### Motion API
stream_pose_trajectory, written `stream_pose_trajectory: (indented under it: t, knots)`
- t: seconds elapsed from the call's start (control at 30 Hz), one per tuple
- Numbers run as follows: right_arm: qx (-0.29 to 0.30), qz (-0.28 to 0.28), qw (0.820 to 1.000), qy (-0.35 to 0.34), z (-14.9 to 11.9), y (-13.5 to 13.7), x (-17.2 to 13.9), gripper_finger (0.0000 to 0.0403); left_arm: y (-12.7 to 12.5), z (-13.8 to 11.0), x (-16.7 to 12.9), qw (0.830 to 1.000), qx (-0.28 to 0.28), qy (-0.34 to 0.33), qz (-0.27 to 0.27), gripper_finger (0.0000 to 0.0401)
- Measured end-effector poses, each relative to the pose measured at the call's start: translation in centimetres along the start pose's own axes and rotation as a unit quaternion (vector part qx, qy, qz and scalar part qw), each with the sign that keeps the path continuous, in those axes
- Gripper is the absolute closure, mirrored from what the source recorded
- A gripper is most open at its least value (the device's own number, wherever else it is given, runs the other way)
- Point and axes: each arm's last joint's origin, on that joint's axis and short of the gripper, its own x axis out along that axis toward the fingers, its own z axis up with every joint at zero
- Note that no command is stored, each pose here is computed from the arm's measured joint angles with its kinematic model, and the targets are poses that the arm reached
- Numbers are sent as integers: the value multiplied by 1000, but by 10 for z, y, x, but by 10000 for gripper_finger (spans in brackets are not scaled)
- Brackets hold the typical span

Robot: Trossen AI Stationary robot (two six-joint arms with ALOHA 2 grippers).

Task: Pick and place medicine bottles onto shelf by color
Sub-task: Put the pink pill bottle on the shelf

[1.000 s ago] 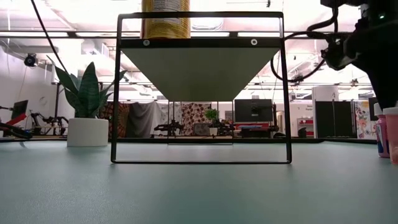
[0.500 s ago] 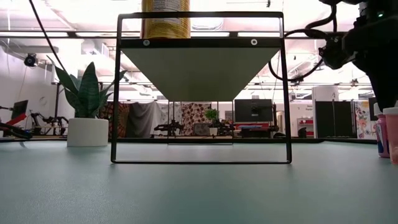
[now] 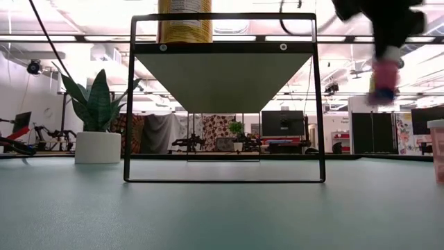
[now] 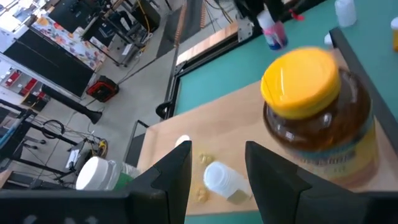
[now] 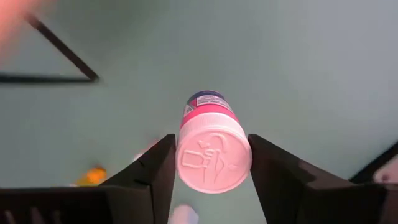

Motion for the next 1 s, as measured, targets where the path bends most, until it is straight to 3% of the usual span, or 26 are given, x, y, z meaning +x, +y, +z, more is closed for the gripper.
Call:
stream_pose_trajectory:
  t: [0.23,0.5,0.73,1.0]
  knots:
    - [-41,36,996,-73,53,11,-43,236,3,-15,-6,1000,29,6,-2,267]
    - [-121,20,988,-93,119,18,-72,236,9,-36,-17,999,40,-24,6,267]
    - [-199,12,975,-101,179,18,-75,236,13,-59,-24,998,31,-56,19,267]
    - [-290,6,954,-81,224,8,-62,236,16,-73,-30,995,39,-86,33,267]
